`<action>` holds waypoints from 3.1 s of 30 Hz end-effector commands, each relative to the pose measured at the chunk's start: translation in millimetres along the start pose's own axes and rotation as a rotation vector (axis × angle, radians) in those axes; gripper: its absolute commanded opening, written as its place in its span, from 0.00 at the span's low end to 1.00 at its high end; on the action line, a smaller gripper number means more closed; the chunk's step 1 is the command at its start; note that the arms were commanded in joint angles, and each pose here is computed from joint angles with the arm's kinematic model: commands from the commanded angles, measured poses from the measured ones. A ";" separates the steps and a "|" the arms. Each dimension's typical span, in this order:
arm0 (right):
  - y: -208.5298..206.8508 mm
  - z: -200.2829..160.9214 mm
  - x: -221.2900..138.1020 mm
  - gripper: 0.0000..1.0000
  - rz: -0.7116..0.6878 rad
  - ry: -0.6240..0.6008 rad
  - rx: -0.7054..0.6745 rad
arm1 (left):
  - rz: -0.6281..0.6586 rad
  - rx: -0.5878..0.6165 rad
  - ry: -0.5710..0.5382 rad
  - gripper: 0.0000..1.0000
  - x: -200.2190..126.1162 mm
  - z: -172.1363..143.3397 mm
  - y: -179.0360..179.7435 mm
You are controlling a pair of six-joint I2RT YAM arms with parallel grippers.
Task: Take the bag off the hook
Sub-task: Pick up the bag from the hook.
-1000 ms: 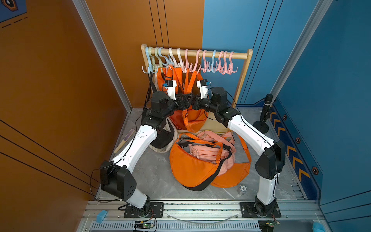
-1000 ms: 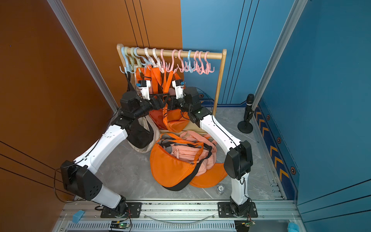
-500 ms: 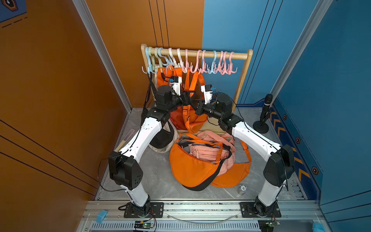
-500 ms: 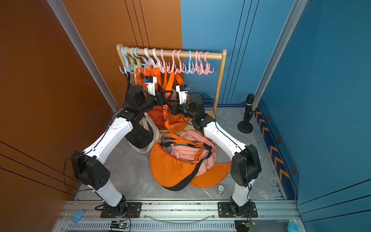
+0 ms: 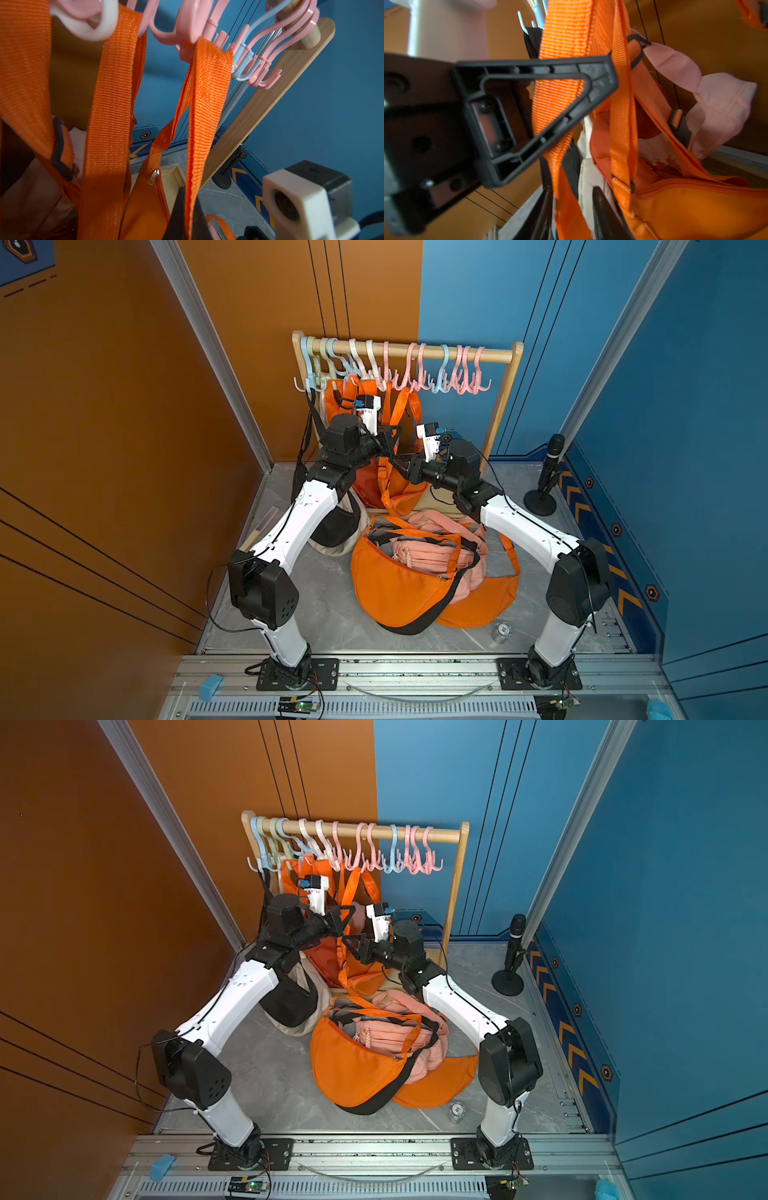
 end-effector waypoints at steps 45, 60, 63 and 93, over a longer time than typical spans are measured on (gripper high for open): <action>-36.4 129.8 20.4 0.67 -0.069 -0.199 -0.252 | 0.035 0.016 -0.054 0.00 -47.5 37.4 20.2; -8.8 139.4 17.8 0.51 -0.030 -0.221 -0.292 | 0.024 0.010 -0.051 0.00 -47.4 34.8 18.3; -6.9 137.4 19.0 0.36 -0.024 -0.215 -0.285 | 0.027 0.011 -0.050 0.00 -47.1 33.8 19.1; 49.3 180.5 -36.9 0.00 -0.005 -0.296 -0.310 | -0.065 0.068 -0.132 0.00 -19.1 92.2 -18.8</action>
Point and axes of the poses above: each gripper's point midway between its finger pads, its own x axis out along the fingers, its own y axis along the line the jaws close on, z = x × y, the point moved 1 cm from there along -x, back along the fingers, and after that the axes turned 6 degrees about x, right-handed, at the moved point
